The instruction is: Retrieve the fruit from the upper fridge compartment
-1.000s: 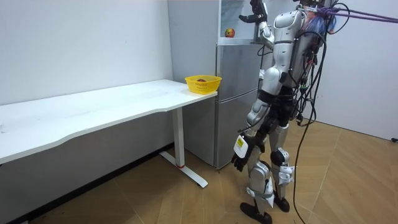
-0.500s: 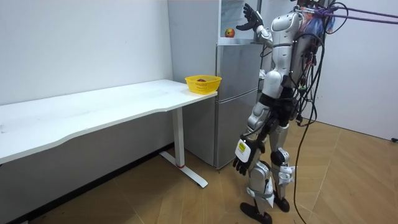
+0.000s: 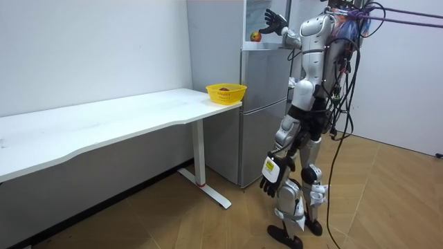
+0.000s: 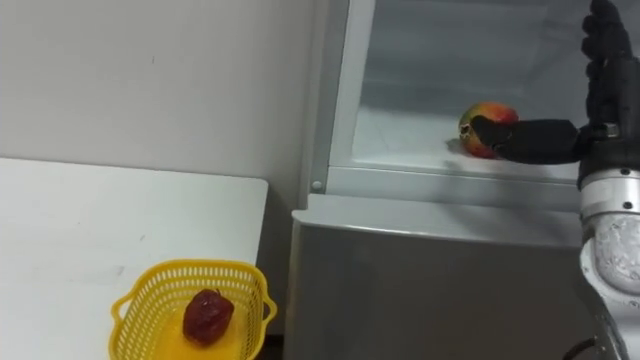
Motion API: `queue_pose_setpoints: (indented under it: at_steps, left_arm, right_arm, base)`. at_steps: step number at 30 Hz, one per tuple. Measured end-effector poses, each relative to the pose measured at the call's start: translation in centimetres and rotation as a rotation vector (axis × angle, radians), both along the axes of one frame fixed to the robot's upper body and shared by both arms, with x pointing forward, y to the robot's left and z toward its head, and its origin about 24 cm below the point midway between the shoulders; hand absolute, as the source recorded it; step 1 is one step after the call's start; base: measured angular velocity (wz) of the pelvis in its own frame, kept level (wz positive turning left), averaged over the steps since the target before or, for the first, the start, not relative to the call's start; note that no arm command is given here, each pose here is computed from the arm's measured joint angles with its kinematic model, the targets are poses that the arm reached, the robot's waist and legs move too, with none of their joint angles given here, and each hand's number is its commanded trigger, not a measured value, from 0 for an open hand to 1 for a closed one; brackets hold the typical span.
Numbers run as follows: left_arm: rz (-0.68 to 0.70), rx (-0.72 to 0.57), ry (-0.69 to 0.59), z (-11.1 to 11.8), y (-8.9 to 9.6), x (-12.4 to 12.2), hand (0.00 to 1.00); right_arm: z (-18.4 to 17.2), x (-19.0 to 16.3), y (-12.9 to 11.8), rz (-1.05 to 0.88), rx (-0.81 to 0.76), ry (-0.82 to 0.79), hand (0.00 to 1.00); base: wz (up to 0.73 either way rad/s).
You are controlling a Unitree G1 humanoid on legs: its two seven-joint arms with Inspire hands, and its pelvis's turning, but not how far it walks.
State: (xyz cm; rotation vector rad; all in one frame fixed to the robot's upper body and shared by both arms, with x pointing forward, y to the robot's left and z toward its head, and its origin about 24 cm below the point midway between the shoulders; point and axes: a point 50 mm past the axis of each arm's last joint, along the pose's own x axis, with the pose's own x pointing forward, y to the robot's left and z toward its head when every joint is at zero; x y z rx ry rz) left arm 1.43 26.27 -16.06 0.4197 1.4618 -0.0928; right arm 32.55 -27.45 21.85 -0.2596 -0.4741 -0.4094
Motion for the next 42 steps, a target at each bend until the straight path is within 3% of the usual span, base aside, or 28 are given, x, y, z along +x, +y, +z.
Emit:
queue_pose_setpoints:
  at_steps: [14,21,28,42]
  left_arm:
    - [0.011,0.006,0.031,0.0,0.1,-0.5,0.0]
    - [0.01,-0.011,0.041,0.0,0.1,-0.6,0.0]
    - [0.006,-0.004,0.039,0.1,0.4,-0.2,0.0]
    - [0.004,0.01,0.034,0.3,0.9,-0.1,0.0]
  right_arm:
    - [-0.7,1.4,0.3,0.039,0.007,0.081,0.0]
    - [-0.4,2.2,-1.0,0.015,-0.046,0.145,0.0]
    - [-1.1,2.8,-0.5,0.048,-0.085,0.206,0.0]
    - [-1.9,3.9,-1.6,0.065,-0.054,0.302,0.0]
  base:
    - [0.02]
    - [0.02]
    - [0.09]
    - [0.02]
